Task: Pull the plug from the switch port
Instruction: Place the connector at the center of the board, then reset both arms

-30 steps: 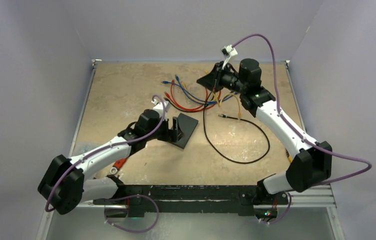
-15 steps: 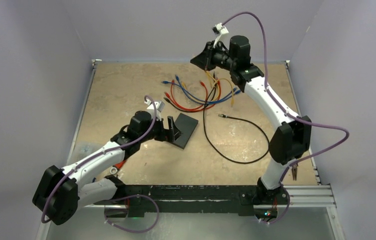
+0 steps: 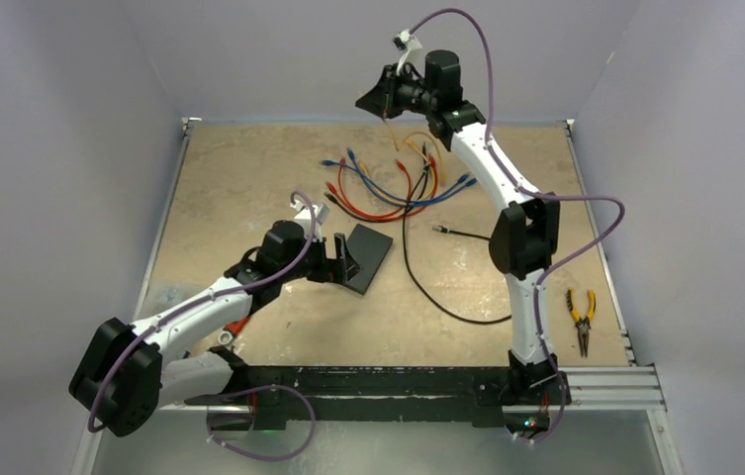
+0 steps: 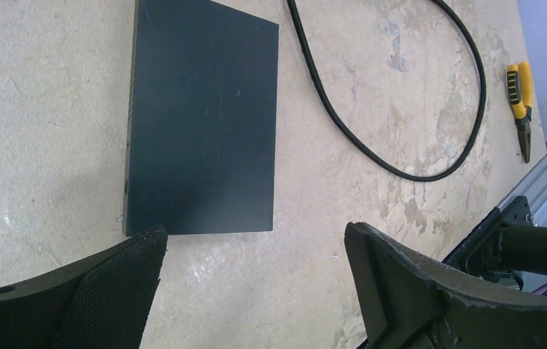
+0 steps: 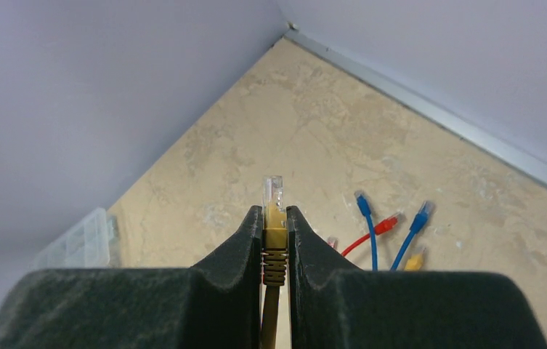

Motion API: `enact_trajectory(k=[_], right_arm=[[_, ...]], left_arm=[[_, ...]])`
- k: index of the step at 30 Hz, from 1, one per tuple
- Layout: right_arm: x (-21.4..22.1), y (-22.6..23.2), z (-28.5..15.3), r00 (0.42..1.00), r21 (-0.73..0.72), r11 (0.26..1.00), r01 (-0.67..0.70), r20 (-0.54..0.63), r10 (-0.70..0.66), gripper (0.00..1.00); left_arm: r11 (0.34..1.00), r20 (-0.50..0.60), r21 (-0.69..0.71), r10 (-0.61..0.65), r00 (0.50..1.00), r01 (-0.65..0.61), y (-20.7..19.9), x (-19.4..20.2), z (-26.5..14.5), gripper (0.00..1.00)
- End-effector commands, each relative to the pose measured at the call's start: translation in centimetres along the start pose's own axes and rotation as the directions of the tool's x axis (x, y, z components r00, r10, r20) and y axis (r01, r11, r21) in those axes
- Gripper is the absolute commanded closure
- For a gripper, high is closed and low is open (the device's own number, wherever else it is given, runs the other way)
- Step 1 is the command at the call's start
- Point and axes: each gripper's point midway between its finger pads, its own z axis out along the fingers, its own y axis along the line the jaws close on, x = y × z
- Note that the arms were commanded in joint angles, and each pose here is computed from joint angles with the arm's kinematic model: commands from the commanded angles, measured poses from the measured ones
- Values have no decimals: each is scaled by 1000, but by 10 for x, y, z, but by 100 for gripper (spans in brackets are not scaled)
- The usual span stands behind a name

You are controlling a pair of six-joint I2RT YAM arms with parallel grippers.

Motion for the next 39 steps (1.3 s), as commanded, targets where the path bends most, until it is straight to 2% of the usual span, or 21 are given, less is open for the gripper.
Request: enact_trajectory(k=[1, 7, 10, 13, 14, 18, 21, 22, 24, 30, 36, 39], right_arm=[[21, -5, 14, 997, -57, 997, -53, -51, 50, 100], [84, -34, 34, 979, -59, 989, -138, -158, 128, 100], [103, -41, 38, 970, -57, 984, -166, -192, 153, 100], [107, -31, 39, 963, -123, 973, -195, -214, 166, 96], [105, -26, 39, 962, -149, 968, -202, -214, 168, 93], [96, -13, 34, 966, -196, 958, -211, -195, 173, 66], [86, -10, 28, 974, -177, 967, -180, -167, 151, 45], [84, -10, 25, 977, -165, 972, -167, -160, 140, 34], [79, -7, 17, 983, -147, 980, -132, -146, 110, 24], [86, -9, -16, 988, -26, 998, -58, -143, 53, 11], [91, -11, -72, 996, 152, 988, 35, -85, -23, 2], [95, -11, -106, 998, 249, 967, 53, -42, -44, 1]], left_arm=[[1000, 13, 10, 17, 1000, -17, 1, -2, 0, 6], [1000, 24, 16, 24, 999, -24, -2, -7, -2, 6], [1000, 24, 18, 24, 999, -24, -2, -7, -2, 6], [1000, 17, 22, 19, 1000, -20, -2, -5, -1, 6], [1000, 16, 24, 18, 1000, -18, -2, -5, 0, 6], [999, 17, 31, 5, 1000, -5, -2, -3, 1, 6], [999, 21, 37, -6, 1000, 5, -1, -2, 1, 6], [999, 25, 45, -13, 1000, 11, -2, -2, 0, 5], [998, 30, 60, -29, 999, 27, -2, -1, 0, 5], [985, 74, 134, -117, 990, 107, 2, -13, -5, 4], [962, 173, 219, -205, 963, 165, 11, -43, -20, 4], [957, 249, 236, -227, 941, 168, 19, -62, -33, 4]])
